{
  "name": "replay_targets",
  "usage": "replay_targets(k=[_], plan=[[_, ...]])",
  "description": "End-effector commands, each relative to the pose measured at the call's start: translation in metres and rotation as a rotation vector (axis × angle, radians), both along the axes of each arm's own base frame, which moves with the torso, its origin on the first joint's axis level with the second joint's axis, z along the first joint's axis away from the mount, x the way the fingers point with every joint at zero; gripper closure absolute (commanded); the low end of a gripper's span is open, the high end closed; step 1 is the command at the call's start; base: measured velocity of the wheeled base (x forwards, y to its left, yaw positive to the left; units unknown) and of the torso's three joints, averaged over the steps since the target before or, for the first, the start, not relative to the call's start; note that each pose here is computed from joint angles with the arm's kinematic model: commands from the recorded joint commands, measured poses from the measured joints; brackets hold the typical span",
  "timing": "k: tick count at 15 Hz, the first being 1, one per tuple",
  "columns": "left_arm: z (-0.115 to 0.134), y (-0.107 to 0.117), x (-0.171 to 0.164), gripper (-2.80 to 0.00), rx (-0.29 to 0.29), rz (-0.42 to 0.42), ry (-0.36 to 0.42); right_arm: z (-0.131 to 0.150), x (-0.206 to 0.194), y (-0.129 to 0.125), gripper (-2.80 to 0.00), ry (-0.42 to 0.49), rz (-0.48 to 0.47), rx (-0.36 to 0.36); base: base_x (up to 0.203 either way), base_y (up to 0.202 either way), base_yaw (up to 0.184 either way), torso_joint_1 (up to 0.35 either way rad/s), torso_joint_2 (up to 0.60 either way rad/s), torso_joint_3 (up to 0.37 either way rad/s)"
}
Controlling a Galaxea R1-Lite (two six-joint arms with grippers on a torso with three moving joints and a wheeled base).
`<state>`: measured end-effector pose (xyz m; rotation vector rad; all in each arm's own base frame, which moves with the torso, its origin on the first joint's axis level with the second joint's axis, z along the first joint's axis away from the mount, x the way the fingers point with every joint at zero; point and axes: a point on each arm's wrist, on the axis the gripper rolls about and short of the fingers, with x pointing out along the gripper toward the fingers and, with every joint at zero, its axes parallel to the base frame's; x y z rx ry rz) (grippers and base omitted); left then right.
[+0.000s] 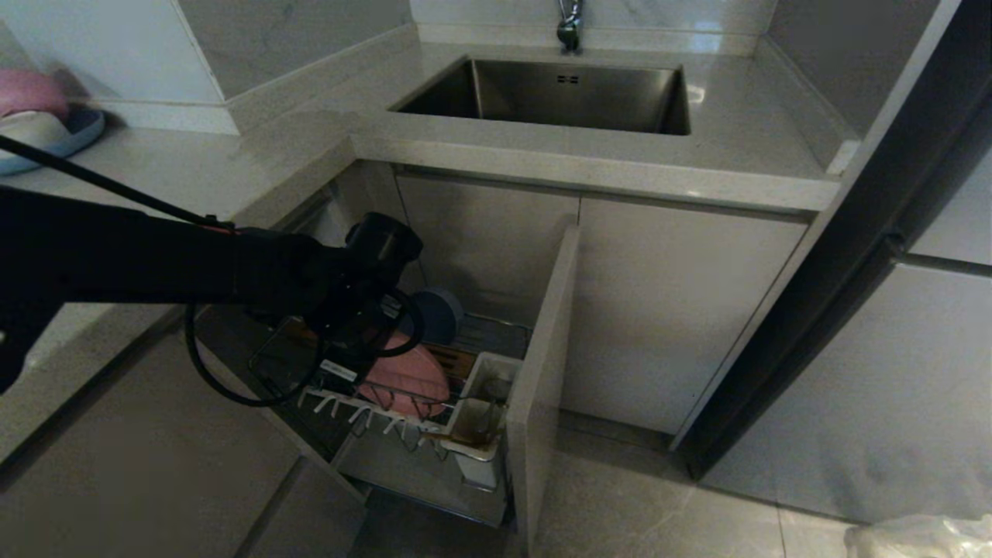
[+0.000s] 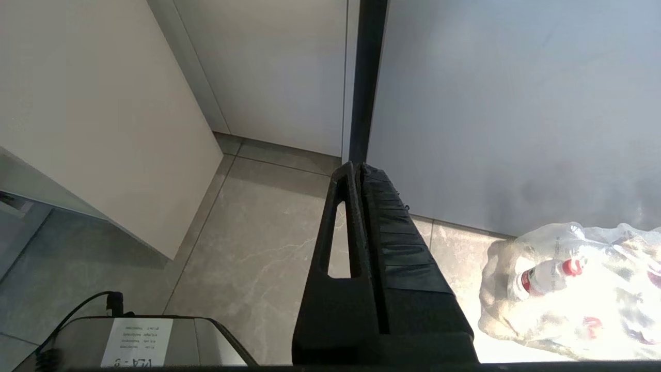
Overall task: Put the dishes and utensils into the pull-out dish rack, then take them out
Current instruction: Take the plate out of the cupboard
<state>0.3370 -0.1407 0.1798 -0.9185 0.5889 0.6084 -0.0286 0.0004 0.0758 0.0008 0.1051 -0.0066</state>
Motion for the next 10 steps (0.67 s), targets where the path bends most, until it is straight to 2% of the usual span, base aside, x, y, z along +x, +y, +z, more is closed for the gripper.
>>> replay_targets(k=[1, 10], plan=[[-0.0033, -0.0003, 0.0013, 0.00, 0.001, 0.008, 0.008, 0.0000, 0.0000, 0.0000, 0.00, 0.001, 0.001, -0.001, 0.000, 0.000, 0.000, 0.000, 0.00, 0.000], [-0.0036, 0.0008, -0.0010, 0.00, 0.005, 0.010, 0.016, 0.0000, 0.0000, 0.0000, 0.00, 0.001, 0.000, 0.001, 0.000, 0.000, 0.000, 0.000, 0.00, 0.000]])
